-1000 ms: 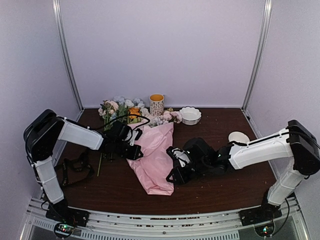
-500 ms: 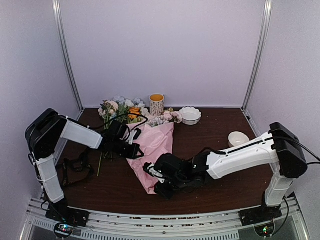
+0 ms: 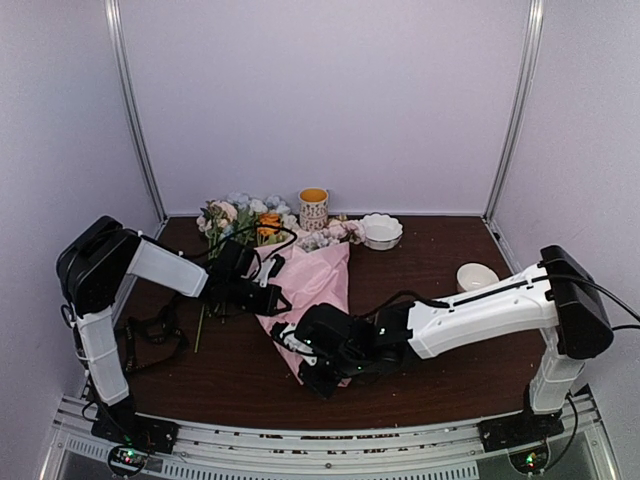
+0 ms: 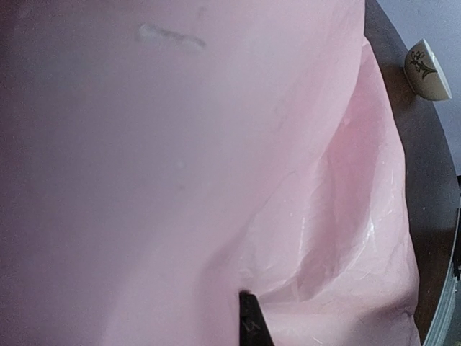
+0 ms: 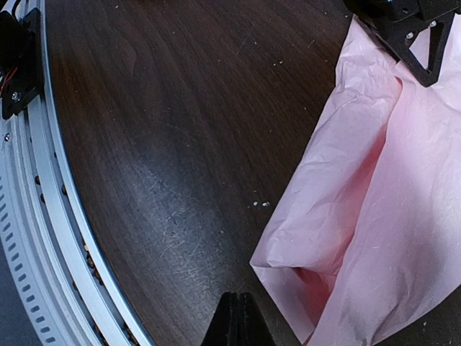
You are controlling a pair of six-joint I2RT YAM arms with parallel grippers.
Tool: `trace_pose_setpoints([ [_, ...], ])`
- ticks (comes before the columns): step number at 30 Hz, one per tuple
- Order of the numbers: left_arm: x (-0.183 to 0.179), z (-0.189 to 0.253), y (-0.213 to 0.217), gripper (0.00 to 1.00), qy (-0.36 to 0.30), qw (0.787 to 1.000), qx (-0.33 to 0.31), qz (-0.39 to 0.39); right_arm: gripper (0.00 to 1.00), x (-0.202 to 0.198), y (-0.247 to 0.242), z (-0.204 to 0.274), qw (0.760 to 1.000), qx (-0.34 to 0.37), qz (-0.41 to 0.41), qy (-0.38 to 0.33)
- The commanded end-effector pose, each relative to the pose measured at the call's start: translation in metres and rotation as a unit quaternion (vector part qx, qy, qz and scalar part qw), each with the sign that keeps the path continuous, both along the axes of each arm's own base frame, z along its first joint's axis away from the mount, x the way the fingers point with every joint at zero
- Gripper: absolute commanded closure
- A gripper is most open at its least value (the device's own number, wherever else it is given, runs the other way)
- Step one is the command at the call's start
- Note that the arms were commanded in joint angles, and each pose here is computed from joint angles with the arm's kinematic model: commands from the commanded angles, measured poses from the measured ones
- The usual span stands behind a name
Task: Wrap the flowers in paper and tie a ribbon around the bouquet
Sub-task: Adjust the folded bouquet at the center of the board.
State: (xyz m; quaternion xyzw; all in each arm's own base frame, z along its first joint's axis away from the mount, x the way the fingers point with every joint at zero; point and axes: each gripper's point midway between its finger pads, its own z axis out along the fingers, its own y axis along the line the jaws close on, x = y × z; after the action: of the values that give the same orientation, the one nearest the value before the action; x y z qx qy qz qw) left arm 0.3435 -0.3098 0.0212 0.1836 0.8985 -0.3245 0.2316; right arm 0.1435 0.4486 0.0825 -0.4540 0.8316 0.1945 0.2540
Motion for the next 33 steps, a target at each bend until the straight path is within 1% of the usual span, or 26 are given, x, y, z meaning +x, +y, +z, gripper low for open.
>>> trace_pose_setpoints([
  [1, -0.033, -0.074, 0.042, 1.0, 0.096, 0.989, 0.107, 0.027, 0.96, 0.006, -0.009, 0.004, 1.0, -0.015, -0.015, -0.023],
  [2, -0.032, -0.075, 0.043, 1.0, 0.094, 0.989, 0.11, 0.027, 0.82, 0.009, -0.014, 0.005, 0.999, -0.02, -0.027, -0.033],
  [3, -0.033, -0.075, 0.044, 1.0, 0.096, 0.989, 0.11, 0.028, 0.7, 0.012, -0.02, 0.007, 0.998, -0.027, -0.036, -0.043],
  [4, -0.034, -0.075, 0.042, 1.0, 0.099, 0.989, 0.106, 0.026, 0.62, 0.015, -0.025, 0.009, 0.997, -0.034, -0.044, -0.054],
  [5, -0.034, -0.074, 0.041, 1.0, 0.1, 0.99, 0.099, 0.024, 0.57, 0.018, -0.03, 0.01, 0.996, -0.043, -0.052, -0.066],
  [6, -0.034, -0.074, 0.04, 1.0, 0.101, 0.99, 0.097, 0.023, 0.53, 0.02, -0.035, 0.011, 0.994, -0.051, -0.058, -0.078],
  [8, -0.034, -0.074, 0.042, 1.0, 0.098, 0.99, 0.102, 0.024, 0.51, 0.026, -0.046, 0.01, 0.99, -0.073, -0.071, -0.094],
  [10, -0.033, -0.076, 0.045, 1.0, 0.096, 0.989, 0.109, 0.027, 0.49, 0.028, -0.053, 0.005, 0.988, -0.093, -0.075, -0.101],
  [12, -0.034, -0.076, 0.042, 1.0, 0.1, 0.989, 0.103, 0.023, 0.48, 0.027, -0.056, -0.005, 0.987, -0.108, -0.07, -0.1],
  [13, -0.035, -0.076, 0.04, 1.0, 0.102, 0.99, 0.098, 0.02, 0.49, 0.027, -0.056, -0.01, 0.986, -0.115, -0.067, -0.098],
  [16, -0.036, -0.077, 0.042, 1.0, 0.102, 0.989, 0.103, 0.021, 0.58, 0.025, -0.053, -0.023, 0.985, -0.136, -0.057, -0.092],
  [19, -0.036, -0.08, 0.045, 1.0, 0.102, 0.988, 0.109, 0.023, 0.6, 0.025, -0.05, -0.028, 0.985, -0.141, -0.055, -0.088],
  [21, -0.038, -0.078, 0.043, 1.0, 0.107, 0.989, 0.098, 0.02, 0.65, 0.029, -0.05, -0.028, 0.983, -0.146, -0.063, -0.097],
  [23, -0.037, -0.076, 0.044, 1.0, 0.102, 0.99, 0.099, 0.021, 0.73, 0.034, -0.052, -0.027, 0.98, -0.153, -0.073, -0.106],
  [24, -0.037, -0.077, 0.046, 1.0, 0.1, 0.989, 0.103, 0.023, 0.8, 0.035, -0.053, -0.026, 0.979, -0.154, -0.075, -0.11],
  [26, -0.037, -0.082, 0.049, 1.0, 0.104, 0.988, 0.112, 0.027, 0.97, 0.037, -0.051, -0.022, 0.979, -0.15, -0.077, -0.114],
  [27, -0.037, -0.083, 0.047, 1.0, 0.109, 0.988, 0.108, 0.025, 1.0, 0.036, -0.05, -0.021, 0.98, -0.145, -0.074, -0.113],
  [29, -0.038, -0.08, 0.043, 1.0, 0.11, 0.989, 0.1, 0.018, 1.0, 0.032, -0.044, -0.016, 0.984, -0.129, -0.063, -0.107],
  [33, -0.039, -0.088, 0.048, 1.0, 0.114, 0.987, 0.111, 0.022, 1.0, 0.016, -0.025, 0.0, 0.992, -0.084, -0.014, -0.098],
])
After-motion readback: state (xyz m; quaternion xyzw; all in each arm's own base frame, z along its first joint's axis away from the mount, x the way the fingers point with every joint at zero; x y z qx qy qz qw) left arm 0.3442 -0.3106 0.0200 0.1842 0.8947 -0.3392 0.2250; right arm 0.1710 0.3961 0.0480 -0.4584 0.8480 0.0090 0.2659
